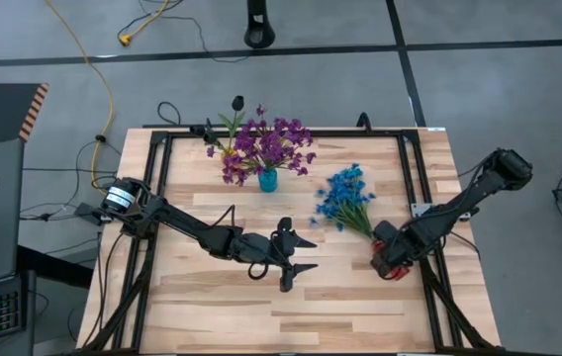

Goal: Sort flowers into vase by color
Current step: Adjust the red vase with flowers

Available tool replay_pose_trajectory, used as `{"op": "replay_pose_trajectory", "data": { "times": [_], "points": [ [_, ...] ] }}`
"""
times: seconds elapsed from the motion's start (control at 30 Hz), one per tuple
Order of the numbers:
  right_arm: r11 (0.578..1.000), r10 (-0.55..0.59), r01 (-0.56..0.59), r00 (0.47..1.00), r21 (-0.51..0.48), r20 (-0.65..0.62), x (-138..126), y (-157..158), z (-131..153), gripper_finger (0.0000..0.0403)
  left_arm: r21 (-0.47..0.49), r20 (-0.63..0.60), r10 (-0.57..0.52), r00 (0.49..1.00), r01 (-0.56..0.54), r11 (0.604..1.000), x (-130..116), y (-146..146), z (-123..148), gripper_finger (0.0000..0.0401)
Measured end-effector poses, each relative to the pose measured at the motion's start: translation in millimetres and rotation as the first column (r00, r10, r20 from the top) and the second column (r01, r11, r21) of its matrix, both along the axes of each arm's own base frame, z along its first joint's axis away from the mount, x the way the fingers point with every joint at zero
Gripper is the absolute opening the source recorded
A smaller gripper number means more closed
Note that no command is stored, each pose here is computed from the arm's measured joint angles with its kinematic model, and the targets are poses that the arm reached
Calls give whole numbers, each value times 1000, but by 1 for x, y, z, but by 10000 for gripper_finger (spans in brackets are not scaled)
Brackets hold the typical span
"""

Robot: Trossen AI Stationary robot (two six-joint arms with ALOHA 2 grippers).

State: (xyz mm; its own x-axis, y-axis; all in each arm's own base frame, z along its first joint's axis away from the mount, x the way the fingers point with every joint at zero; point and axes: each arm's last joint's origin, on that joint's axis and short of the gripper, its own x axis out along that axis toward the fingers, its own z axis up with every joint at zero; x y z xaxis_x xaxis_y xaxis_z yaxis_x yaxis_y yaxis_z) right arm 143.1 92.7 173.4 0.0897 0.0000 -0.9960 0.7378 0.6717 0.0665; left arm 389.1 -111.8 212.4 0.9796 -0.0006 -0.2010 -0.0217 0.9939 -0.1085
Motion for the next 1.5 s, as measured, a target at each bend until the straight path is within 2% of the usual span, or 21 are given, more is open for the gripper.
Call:
{"op": "replay_pose_trajectory", "data": {
  "times": [0.07, 1.3, 1.5],
  "points": [
    [1000, 25, -25, 1000, -1, 4, 1, -1, 0, 260, 0, 0, 0, 1000, 0, 1000, 0, 0, 0, 233],
    [999, 28, -28, 1000, 21, 0, 2, 0, 0, 261, 3, -10, 0, 1000, 0, 1000, 0, 0, -1, 233],
    [999, 28, -28, 1000, 22, 0, 2, 0, 0, 261, -40, -89, 10, 996, -13, 999, -3, -1, -8, 233]
  ]
}}
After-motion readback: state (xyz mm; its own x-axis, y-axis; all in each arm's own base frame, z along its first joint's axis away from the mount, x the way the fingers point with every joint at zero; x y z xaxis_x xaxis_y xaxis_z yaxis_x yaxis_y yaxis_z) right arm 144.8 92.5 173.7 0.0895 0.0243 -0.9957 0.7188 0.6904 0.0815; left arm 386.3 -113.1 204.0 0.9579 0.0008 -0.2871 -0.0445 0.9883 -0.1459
